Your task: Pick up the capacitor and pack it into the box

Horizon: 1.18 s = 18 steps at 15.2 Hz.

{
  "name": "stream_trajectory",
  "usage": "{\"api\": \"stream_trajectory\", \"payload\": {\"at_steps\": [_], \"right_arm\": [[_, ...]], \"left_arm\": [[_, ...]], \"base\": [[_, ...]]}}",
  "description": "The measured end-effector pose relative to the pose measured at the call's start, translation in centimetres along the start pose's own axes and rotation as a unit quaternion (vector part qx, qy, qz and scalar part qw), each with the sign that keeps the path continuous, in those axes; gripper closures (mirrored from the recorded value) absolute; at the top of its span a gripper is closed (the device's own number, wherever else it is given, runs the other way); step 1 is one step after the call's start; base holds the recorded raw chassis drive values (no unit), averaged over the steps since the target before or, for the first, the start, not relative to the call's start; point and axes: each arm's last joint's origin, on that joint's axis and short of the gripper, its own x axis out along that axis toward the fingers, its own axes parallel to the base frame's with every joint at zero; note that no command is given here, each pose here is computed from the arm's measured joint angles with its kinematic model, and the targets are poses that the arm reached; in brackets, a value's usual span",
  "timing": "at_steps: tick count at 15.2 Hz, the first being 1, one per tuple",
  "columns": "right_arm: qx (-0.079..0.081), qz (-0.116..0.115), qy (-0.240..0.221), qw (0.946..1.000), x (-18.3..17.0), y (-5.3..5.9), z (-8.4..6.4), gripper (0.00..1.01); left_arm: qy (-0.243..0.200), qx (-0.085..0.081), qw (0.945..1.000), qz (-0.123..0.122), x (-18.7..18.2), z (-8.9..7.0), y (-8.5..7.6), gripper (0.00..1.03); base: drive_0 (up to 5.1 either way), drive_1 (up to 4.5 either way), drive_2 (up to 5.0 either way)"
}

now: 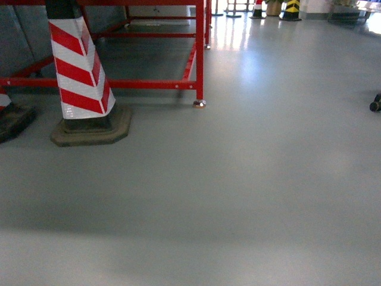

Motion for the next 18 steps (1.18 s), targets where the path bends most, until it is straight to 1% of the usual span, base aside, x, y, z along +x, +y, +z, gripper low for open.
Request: {"api": "stream_trajectory", "payload": {"at_steps": [18], "right_arm": [[0.000,0.000,0.001,1.0000,0.00,0.00,-0.01,0.03]], "left_arm": [[0.000,0.000,1.0000,0.000,0.00,0.00,0.00,0.59]], "base": [[-5.0,2.41,2.4]]}}
